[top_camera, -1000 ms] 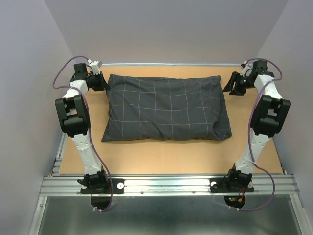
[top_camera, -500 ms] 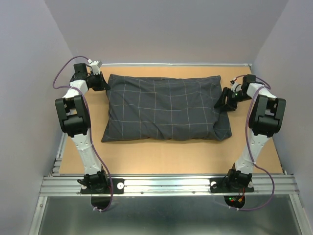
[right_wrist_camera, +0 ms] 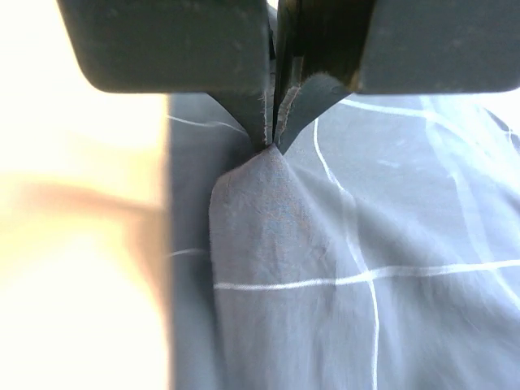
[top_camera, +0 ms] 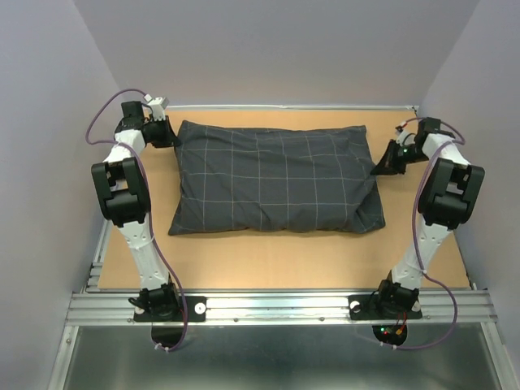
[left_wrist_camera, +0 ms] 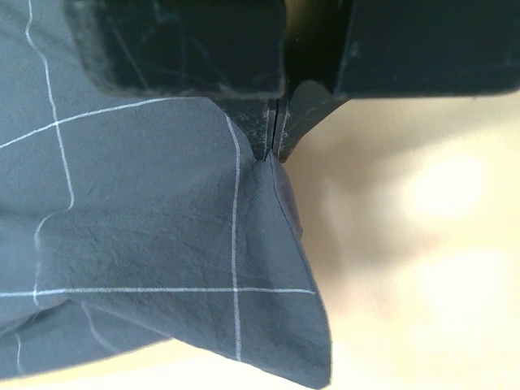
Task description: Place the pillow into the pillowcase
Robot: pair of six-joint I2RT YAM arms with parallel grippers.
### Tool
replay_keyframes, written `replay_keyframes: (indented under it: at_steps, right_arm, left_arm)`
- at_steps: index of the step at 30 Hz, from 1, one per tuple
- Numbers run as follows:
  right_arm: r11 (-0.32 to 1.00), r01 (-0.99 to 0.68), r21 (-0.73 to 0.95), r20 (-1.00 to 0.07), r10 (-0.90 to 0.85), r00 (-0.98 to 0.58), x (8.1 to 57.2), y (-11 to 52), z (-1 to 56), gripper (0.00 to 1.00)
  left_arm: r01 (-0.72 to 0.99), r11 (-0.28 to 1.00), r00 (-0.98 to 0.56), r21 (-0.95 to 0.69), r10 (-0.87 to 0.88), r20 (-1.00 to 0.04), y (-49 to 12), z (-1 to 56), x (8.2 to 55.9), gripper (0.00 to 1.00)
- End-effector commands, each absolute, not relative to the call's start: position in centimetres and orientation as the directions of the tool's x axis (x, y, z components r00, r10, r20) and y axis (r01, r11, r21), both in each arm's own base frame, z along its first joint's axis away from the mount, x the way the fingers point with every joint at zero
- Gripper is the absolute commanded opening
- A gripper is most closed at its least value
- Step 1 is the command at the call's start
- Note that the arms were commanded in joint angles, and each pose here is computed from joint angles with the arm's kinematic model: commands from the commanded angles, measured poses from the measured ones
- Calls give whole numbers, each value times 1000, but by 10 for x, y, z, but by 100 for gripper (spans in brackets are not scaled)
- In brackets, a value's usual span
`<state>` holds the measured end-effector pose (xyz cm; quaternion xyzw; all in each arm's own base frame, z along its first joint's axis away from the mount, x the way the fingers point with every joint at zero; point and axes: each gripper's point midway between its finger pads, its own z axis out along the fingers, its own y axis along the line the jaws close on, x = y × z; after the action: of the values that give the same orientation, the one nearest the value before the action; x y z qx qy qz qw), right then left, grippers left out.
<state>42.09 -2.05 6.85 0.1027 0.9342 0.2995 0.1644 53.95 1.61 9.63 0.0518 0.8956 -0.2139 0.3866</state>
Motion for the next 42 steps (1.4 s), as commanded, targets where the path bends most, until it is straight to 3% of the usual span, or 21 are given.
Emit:
replay_keyframes:
  at_steps: [1, 6, 8, 9, 10, 11, 13, 15, 19, 22, 23, 30, 39, 41, 42]
  right_arm:
    - [878, 22, 478, -475, 279, -834, 448, -72, 134, 0]
    - [890, 72, 450, -459, 300, -836, 449, -80, 122, 1]
    - [898, 78, 433, -472, 299, -829, 450, -83, 120, 1]
    - [897, 81, 435, -469, 302, -830, 451, -84, 119, 1]
    - [887, 82, 455, -459, 312, -832, 451, -80, 119, 10]
    - [879, 83, 469, -432, 311, -847, 446, -76, 119, 32]
    - [880, 39, 473, -432, 271, -860, 436, -70, 124, 56]
    - [896, -9, 444, -426, 202, -882, 416, -67, 127, 71]
    - [885, -102, 455, -307, 48, -950, 357, -52, 110, 70]
    - [878, -142, 457, -275, -12, -961, 328, -41, 103, 70]
    - [874, -139, 465, -238, -28, -971, 315, -34, 93, 70]
    - [892, -146, 428, -169, -80, -982, 292, -26, 53, 68]
    - [888, -249, 386, -245, -161, -956, 298, -2, 47, 62]
    - [893, -240, 380, -227, -161, -961, 295, -1, 40, 48]
    - [895, -235, 379, -221, -159, -962, 294, -1, 39, 39]
  left_arm:
    - [267, 939, -607, -219, -12, -795, 40, 133, 571, 0]
    - [207, 964, -616, -167, -5, -788, 56, 128, 583, 0]
    - [199, 969, -614, -144, 9, -789, 64, 129, 582, 15]
    - [205, 969, -602, -136, 16, -798, 65, 137, 580, 33]
    - [201, 968, -614, -151, 5, -789, 66, 131, 573, 43]
    - [230, 957, -600, -177, -4, -800, 64, 145, 565, 53]
    - [283, 936, -630, -209, 17, -776, 60, 140, 541, 59]
    - [343, 909, -657, -237, 52, -752, 52, 149, 507, 64]
    - [458, 866, -713, -201, 223, -665, 42, 123, 430, 66]
    - [486, 846, -757, -220, 281, -590, 34, 91, 377, 66]
    - [481, 840, -784, -250, 285, -552, 29, 73, 357, 81]
    - [437, 867, -826, -237, 283, -487, 34, 31, 339, 81]
    - [387, 892, -845, -234, 241, -478, 34, 13, 335, 67]
    - [385, 894, -842, -229, 238, -484, 35, 12, 337, 59]
    - [376, 897, -849, -235, 231, -475, 35, 10, 337, 51]
